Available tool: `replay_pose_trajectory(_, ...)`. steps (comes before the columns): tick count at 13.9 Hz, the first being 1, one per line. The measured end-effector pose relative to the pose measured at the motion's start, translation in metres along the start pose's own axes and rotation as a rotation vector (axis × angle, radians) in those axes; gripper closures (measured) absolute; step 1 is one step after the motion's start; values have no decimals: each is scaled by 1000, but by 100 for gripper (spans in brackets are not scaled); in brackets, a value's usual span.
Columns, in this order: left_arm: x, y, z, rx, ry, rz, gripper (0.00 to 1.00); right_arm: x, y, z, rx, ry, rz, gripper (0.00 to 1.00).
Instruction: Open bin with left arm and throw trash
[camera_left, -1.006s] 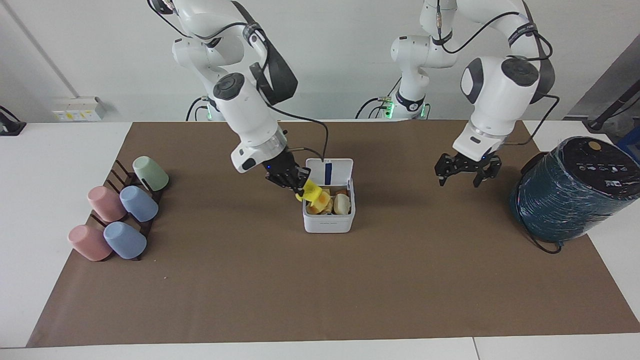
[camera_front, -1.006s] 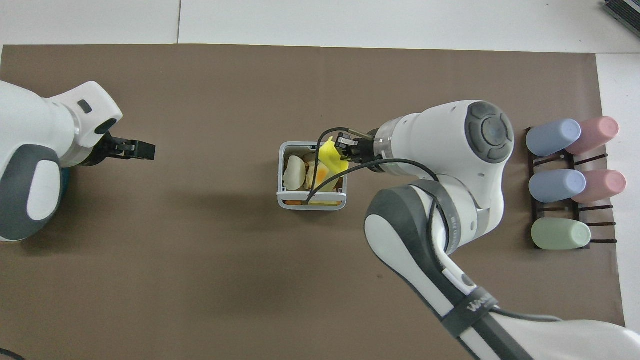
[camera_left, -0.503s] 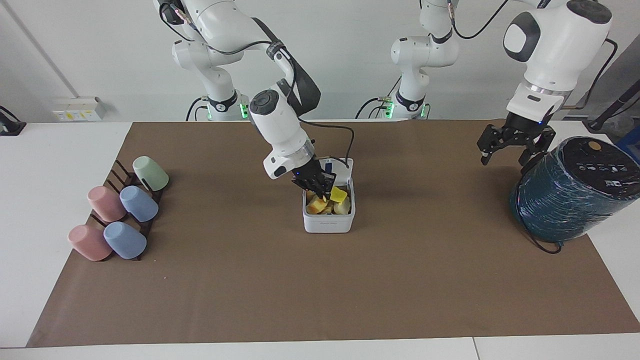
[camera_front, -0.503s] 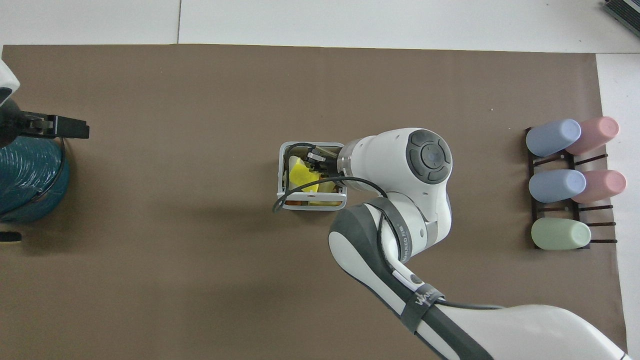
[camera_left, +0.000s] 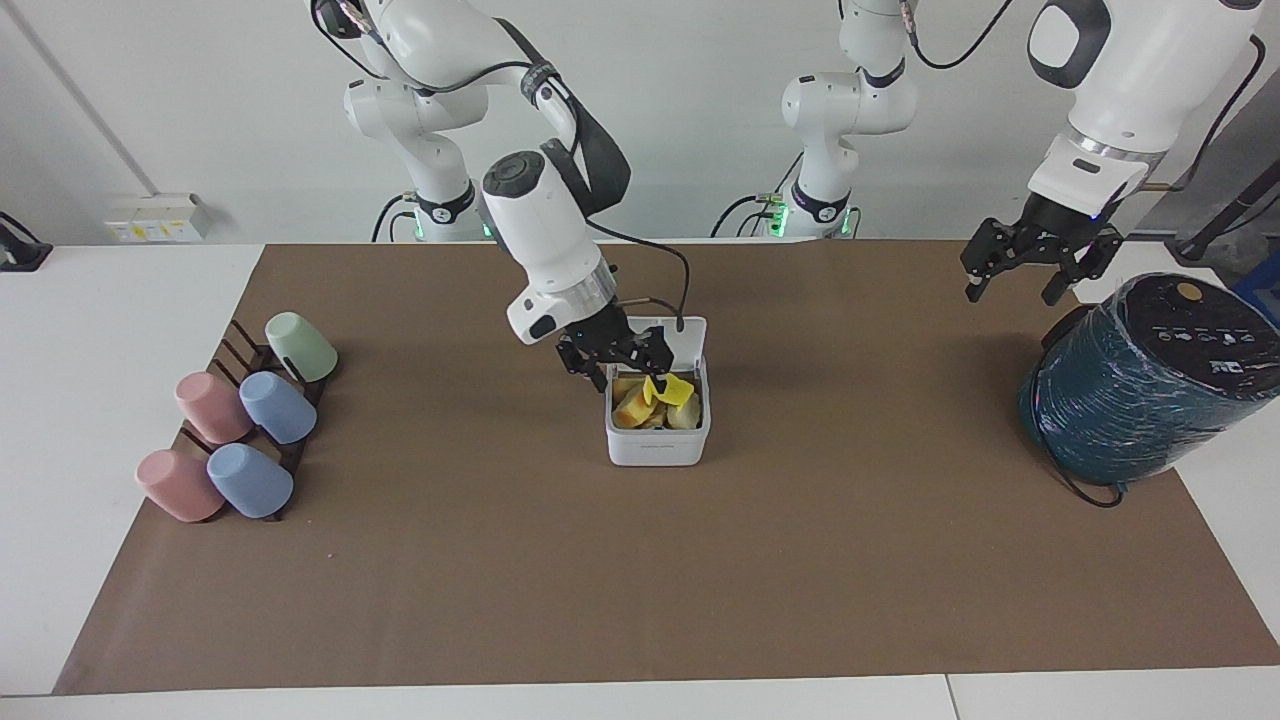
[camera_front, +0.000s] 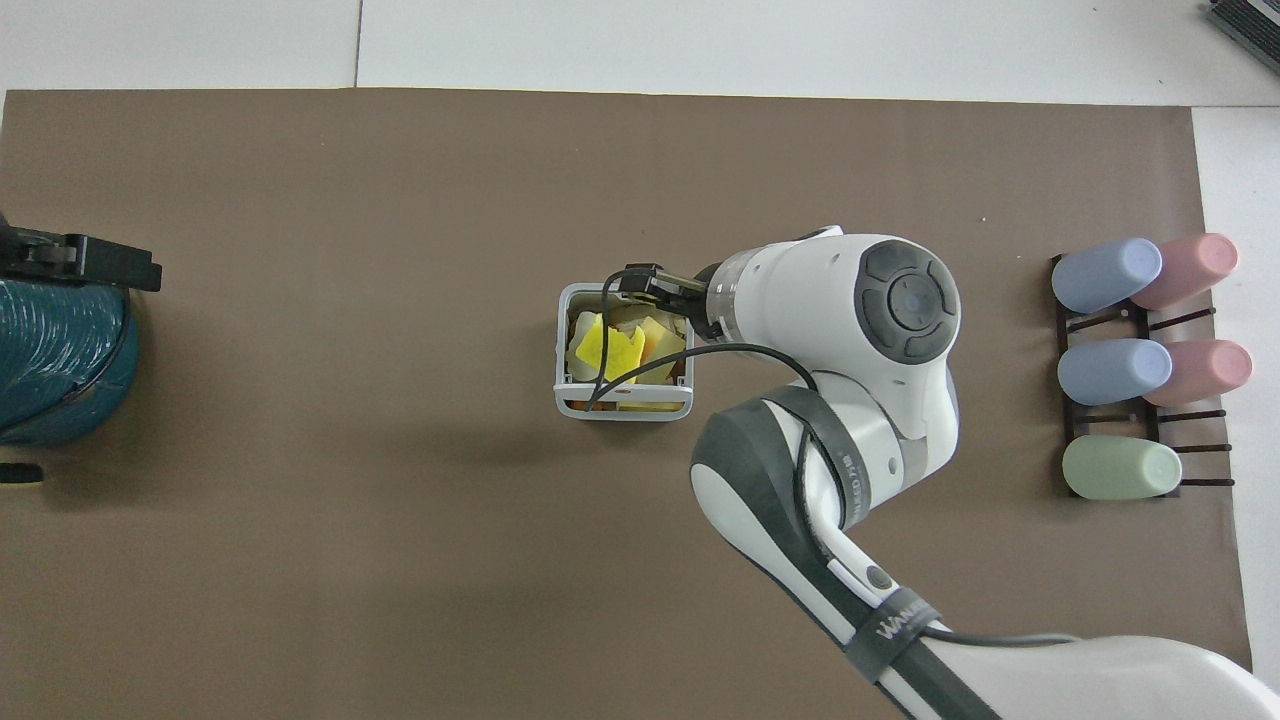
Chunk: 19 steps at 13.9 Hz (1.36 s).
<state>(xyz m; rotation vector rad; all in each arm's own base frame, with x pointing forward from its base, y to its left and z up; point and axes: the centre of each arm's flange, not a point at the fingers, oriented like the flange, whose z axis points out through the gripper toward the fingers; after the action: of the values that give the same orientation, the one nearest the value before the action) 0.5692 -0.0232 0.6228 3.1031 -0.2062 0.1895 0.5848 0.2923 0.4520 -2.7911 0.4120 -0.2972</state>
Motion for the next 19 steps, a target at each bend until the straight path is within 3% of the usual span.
replay_pose_trajectory(2,-2,-3,3,-1,-17,-5,0,30,30,-42,-97,59,-75,0)
replay_pose_trajectory(6,-13,-7,7,-9,-82,-16,0,63,87,-121,-192,62,-179,0)
replay_pose_trajectory(12,-16,-4,5,-10,-85,-12,0,72,141,-222,-313,-69,-154,0)
replay_pose_trajectory(19,-13,-5,3,-3,-61,-11,0,87,192,-249,-338,-139,-170,0)
